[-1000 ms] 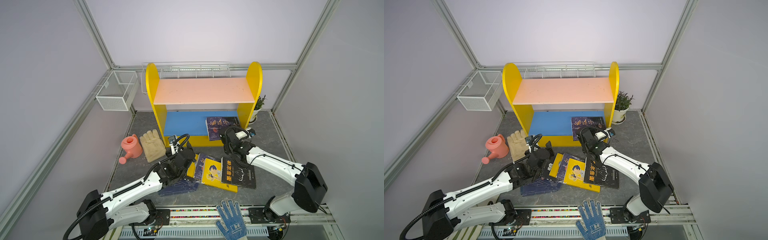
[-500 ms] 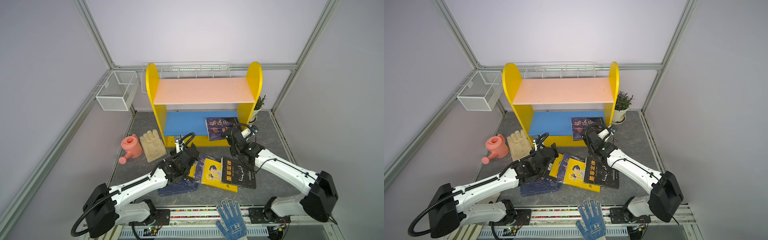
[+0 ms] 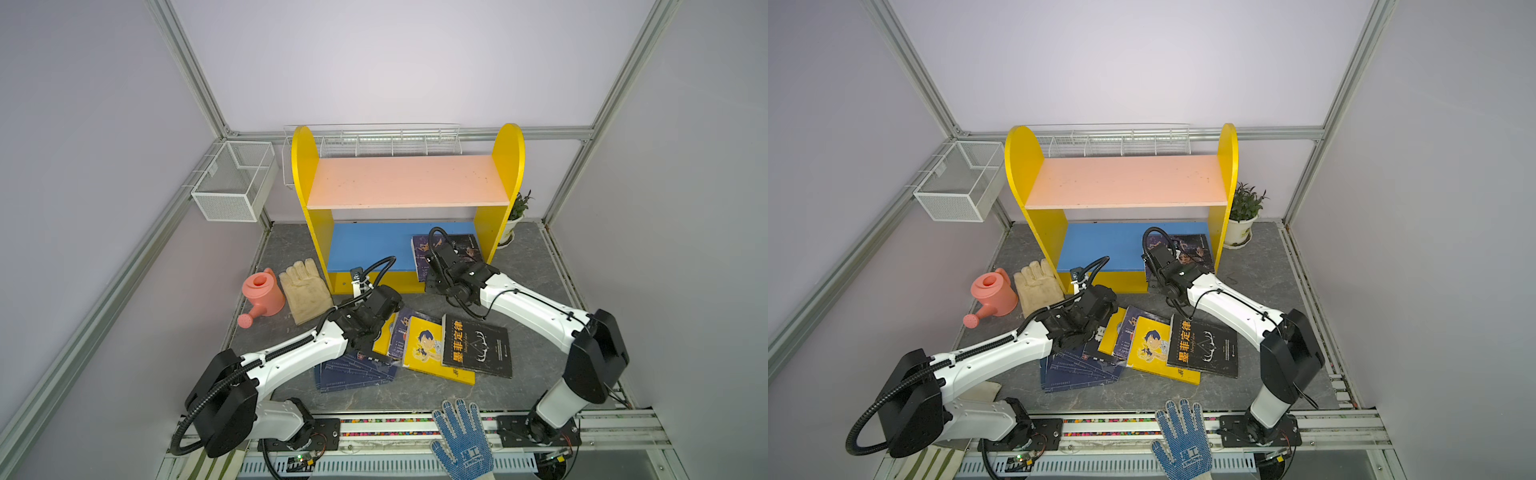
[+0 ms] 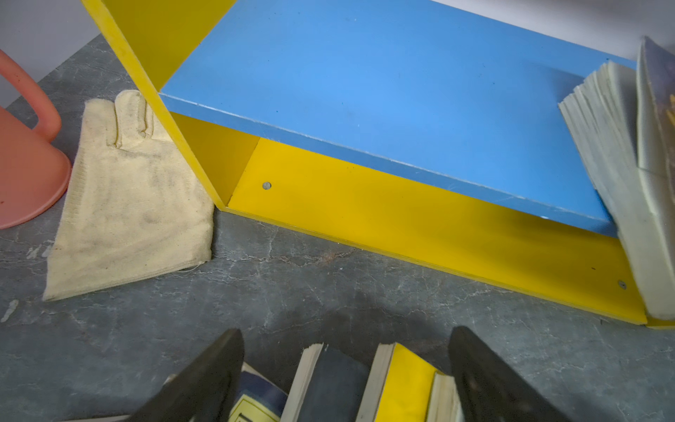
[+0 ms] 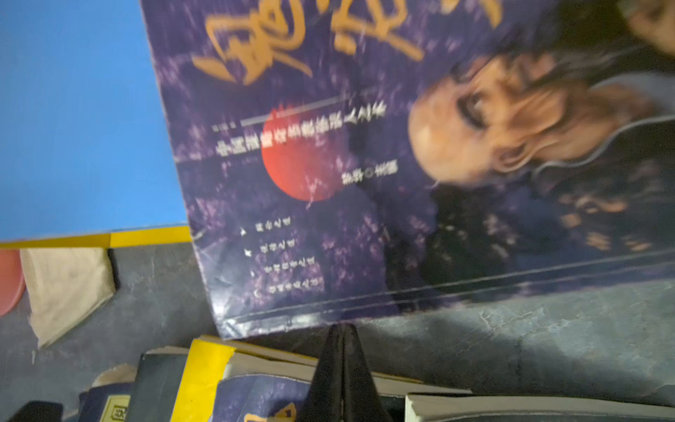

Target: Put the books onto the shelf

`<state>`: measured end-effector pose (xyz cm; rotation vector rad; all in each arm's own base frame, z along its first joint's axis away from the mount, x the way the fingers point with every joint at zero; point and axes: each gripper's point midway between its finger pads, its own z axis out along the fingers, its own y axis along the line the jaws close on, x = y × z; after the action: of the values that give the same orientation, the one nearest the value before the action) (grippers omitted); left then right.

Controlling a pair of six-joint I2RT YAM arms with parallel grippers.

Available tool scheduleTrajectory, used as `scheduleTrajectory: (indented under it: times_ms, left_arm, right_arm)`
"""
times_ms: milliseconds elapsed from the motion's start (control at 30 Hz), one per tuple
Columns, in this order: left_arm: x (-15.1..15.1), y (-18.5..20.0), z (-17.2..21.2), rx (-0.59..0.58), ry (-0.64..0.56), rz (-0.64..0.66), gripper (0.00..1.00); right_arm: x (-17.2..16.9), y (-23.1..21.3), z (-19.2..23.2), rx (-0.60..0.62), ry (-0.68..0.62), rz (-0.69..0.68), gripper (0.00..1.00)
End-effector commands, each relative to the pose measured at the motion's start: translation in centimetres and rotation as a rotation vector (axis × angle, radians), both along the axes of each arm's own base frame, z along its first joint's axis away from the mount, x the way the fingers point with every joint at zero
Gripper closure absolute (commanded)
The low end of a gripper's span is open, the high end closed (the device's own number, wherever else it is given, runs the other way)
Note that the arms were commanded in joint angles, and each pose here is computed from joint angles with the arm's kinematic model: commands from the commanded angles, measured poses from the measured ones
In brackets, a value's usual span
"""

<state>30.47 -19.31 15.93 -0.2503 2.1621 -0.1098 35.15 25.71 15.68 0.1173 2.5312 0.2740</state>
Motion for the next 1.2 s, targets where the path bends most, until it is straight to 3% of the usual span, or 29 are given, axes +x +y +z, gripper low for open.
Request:
scheduleTrajectory:
  times_ms: [0,200,500,800,967,1167]
  left_arm:
    - [0.0,0.2,0.9,-0.018,-0.002,0.021,0.11]
    - [-0.3,0.8,0.9,-0.012,-0.006,0.031,0.11]
    - [-0.1,0.8,1.0,-0.004,-0.01,0.031,0.11]
    - [0.3,-0.3,1.1,-0.004,-0.009,-0.012,0.11]
    - [0.2,-2.0,1.2,-0.042,0.004,-0.095,0.11]
    - [-0.3,-7.8,1.9,-0.119,-0.013,-0.389,0.11]
  right_arm:
    - [-0.4,-0.2,-1.4,0.035,0.121,0.026,0.94]
    - [2.3,-2.6,-2.1,0.122,0.143,-0.068,0.94]
    - [5.9,-4.9,-0.2,0.047,0.046,-0.096,0.94]
    - [6.6,-5.4,-0.1,0.029,0.03,-0.11,0.94]
    - [5.9,-7.3,0.6,0.032,-0.026,-0.182,0.94]
    - [1.9,-11.9,0.2,0.077,-0.024,-0.364,0.94]
